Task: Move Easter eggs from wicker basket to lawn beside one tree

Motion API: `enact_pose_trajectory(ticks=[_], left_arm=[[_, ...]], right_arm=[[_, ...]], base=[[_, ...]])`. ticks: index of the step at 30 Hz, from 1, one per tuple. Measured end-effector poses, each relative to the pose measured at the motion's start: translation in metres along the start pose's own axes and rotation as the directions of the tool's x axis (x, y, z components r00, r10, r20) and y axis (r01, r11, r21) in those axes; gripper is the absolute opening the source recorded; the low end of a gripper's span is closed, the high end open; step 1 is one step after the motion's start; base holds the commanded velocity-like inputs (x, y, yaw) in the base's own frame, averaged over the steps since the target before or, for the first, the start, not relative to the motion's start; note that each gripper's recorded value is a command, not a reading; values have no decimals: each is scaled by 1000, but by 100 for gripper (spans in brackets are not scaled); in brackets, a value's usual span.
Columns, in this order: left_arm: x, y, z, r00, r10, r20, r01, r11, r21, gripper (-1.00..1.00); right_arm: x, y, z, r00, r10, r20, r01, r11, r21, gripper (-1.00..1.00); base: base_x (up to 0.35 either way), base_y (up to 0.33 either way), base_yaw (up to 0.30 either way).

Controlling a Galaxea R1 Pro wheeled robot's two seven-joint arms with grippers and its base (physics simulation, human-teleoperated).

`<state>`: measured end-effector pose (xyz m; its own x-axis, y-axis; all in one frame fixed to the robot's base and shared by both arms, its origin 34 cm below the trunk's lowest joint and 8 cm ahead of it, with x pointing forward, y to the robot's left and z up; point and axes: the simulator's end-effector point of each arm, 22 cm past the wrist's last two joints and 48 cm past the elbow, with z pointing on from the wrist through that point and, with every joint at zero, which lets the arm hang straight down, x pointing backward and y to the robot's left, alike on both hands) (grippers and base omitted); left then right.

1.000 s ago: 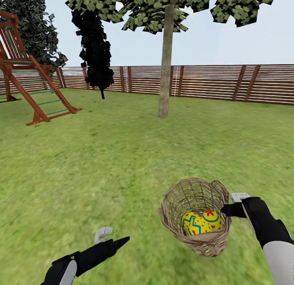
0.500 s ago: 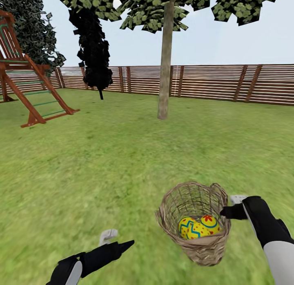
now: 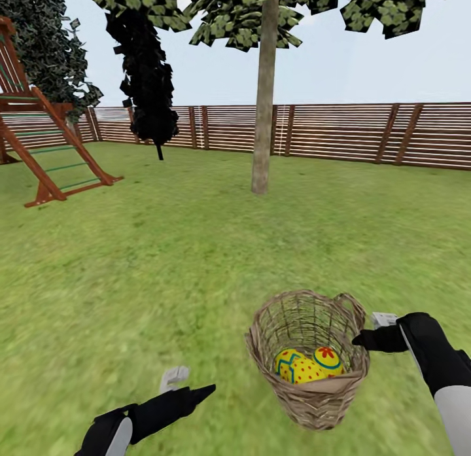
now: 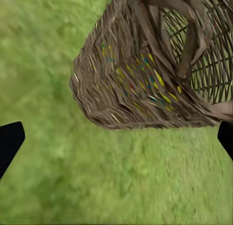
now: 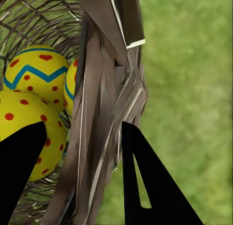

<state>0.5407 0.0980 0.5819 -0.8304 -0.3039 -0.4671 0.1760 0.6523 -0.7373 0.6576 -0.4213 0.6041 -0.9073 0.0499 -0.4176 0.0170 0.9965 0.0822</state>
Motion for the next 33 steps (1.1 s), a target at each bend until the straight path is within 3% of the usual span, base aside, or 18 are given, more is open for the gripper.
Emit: enact_pose_trajectory(ticks=[3, 33], left_arm=[[0, 0, 0, 1000, 0, 0, 0, 1000, 1, 100], [0, -1, 0, 1000, -1, 0, 1, 1000, 3, 100]], right_arm=[[0, 5, 0, 1000, 16, 2, -16, 1000, -21, -100], [0, 5, 1, 1000, 8, 2, -8, 1000, -14, -100]], base=[[343, -82, 0], [343, -79, 0]])
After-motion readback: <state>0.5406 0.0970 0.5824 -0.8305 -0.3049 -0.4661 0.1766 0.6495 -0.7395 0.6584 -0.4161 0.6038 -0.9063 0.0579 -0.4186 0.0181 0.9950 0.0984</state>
